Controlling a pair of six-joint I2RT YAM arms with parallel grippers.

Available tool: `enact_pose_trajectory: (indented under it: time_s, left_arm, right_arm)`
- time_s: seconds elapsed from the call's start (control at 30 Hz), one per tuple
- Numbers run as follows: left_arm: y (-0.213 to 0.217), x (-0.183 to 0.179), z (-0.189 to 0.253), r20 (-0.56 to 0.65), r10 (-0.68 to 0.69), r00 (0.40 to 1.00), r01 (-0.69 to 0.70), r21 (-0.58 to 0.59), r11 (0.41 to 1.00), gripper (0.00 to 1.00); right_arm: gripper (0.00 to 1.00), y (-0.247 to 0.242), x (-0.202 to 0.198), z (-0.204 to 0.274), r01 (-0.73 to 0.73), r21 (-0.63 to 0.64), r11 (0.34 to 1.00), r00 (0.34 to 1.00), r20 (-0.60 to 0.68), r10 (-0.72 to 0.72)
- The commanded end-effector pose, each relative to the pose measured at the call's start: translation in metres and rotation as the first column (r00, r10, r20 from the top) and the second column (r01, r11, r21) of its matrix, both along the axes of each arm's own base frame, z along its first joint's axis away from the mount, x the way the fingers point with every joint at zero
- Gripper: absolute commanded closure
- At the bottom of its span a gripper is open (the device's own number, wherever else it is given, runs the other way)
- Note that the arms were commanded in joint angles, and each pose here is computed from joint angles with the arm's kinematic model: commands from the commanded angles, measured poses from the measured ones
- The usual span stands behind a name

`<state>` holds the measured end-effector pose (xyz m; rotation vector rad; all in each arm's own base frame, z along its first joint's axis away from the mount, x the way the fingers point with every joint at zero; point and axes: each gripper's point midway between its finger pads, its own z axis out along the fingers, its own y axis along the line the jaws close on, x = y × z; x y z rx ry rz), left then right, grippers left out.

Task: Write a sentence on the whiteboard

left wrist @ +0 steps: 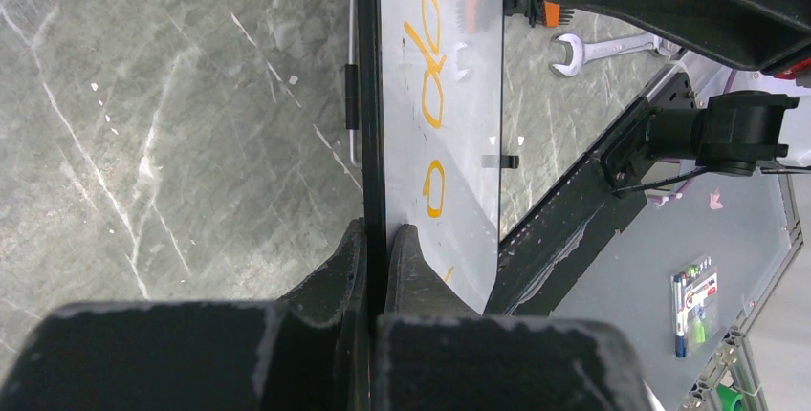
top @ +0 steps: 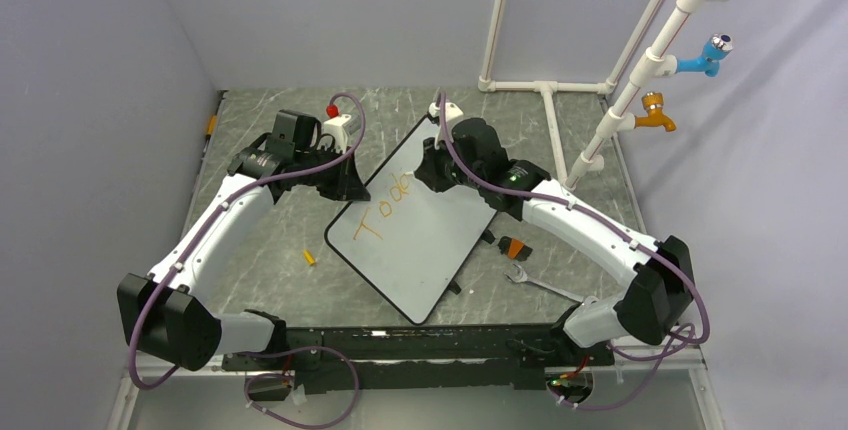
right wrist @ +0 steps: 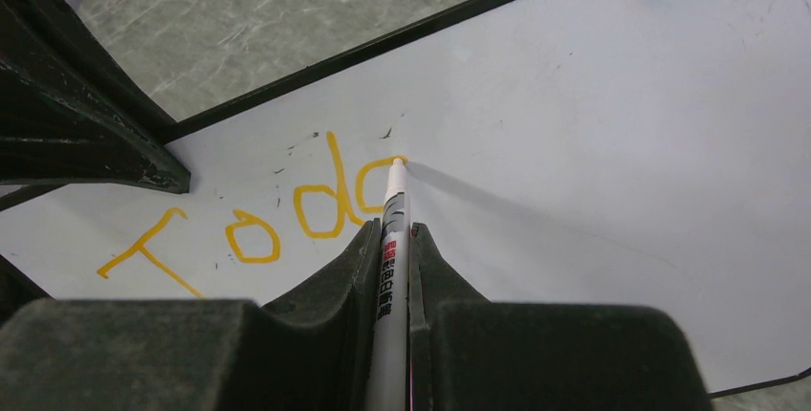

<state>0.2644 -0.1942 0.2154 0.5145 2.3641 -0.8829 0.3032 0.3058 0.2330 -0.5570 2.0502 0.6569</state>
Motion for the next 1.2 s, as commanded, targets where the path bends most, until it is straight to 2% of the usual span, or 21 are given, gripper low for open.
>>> enact_pose_trajectory:
  time_s: [0.0,0.83,1.17]
  left_arm:
    - [0.016,0.024,0.004,0.162,0.015,0.987,-0.032,0.105,0.994,1.00]
    - [0.019,0.025,0.002,0.165,0.025,0.986,-0.045,0.121,0.992,1.00]
    - [0.019,0.025,0.003,0.165,0.024,0.986,-0.044,0.119,0.992,1.00]
  right_arm:
    - [1.00,0.006,0.010,0.023,-0.001,0.029,1.000,0.998,0.056,-0.001]
    - [1.00,-0.009,-0.013,-0.023,-0.006,-0.003,1.000,0.999,-0.032,0.006]
    - [1.00,-0.020,-0.005,-0.020,0.040,-0.055,0.998,0.999,0.000,-0.040]
